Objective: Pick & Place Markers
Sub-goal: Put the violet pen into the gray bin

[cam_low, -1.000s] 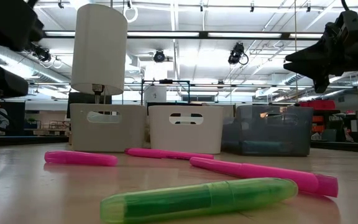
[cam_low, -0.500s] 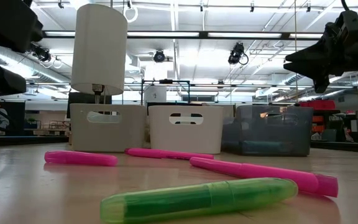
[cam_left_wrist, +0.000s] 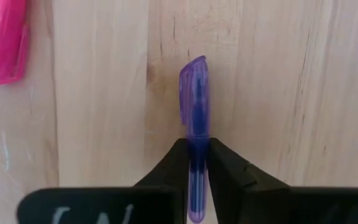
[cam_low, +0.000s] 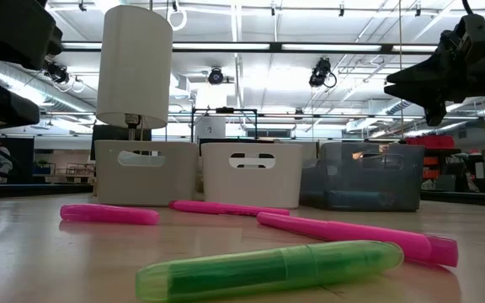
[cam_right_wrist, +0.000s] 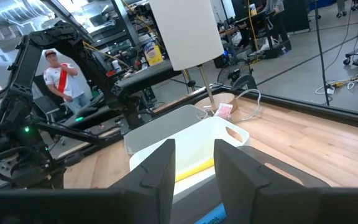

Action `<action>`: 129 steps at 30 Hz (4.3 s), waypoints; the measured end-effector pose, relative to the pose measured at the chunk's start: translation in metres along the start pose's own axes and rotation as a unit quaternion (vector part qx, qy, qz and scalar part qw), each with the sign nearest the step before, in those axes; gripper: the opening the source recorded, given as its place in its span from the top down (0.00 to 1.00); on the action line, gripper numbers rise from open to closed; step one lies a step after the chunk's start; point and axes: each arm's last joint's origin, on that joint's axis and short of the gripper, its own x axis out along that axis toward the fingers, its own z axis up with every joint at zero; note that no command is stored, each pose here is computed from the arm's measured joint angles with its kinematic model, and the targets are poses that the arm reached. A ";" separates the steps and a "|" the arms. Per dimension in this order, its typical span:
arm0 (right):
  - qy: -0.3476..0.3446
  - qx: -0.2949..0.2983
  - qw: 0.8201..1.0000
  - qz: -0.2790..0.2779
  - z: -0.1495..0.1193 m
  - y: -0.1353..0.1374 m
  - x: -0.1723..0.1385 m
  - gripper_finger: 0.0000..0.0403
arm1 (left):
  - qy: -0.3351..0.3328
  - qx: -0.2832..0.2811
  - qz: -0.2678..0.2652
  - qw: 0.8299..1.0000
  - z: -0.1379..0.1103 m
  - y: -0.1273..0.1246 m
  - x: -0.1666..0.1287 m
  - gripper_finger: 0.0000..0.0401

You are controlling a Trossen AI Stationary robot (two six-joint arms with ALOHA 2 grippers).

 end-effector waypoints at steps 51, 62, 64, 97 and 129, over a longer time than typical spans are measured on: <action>0.000 0.000 1.000 0.000 0.000 0.000 0.000 0.72 | 0.024 -0.423 -0.059 0.904 0.006 0.080 -0.142 0.90; 0.000 0.000 1.000 0.000 0.000 0.000 0.000 0.72 | -0.024 -0.466 -0.047 0.883 0.002 0.090 -0.157 0.90; 0.000 0.000 1.000 0.000 0.000 0.000 0.000 0.72 | -0.026 -0.473 -0.044 0.880 0.001 0.090 -0.157 0.90; 0.000 0.000 1.000 0.000 0.000 0.000 0.000 0.72 | -0.091 -0.614 0.062 0.782 0.076 0.211 -0.161 0.90; 0.000 0.000 1.000 0.000 0.000 0.000 0.000 0.72 | -0.050 -0.670 0.118 0.732 0.071 0.252 -0.094 0.90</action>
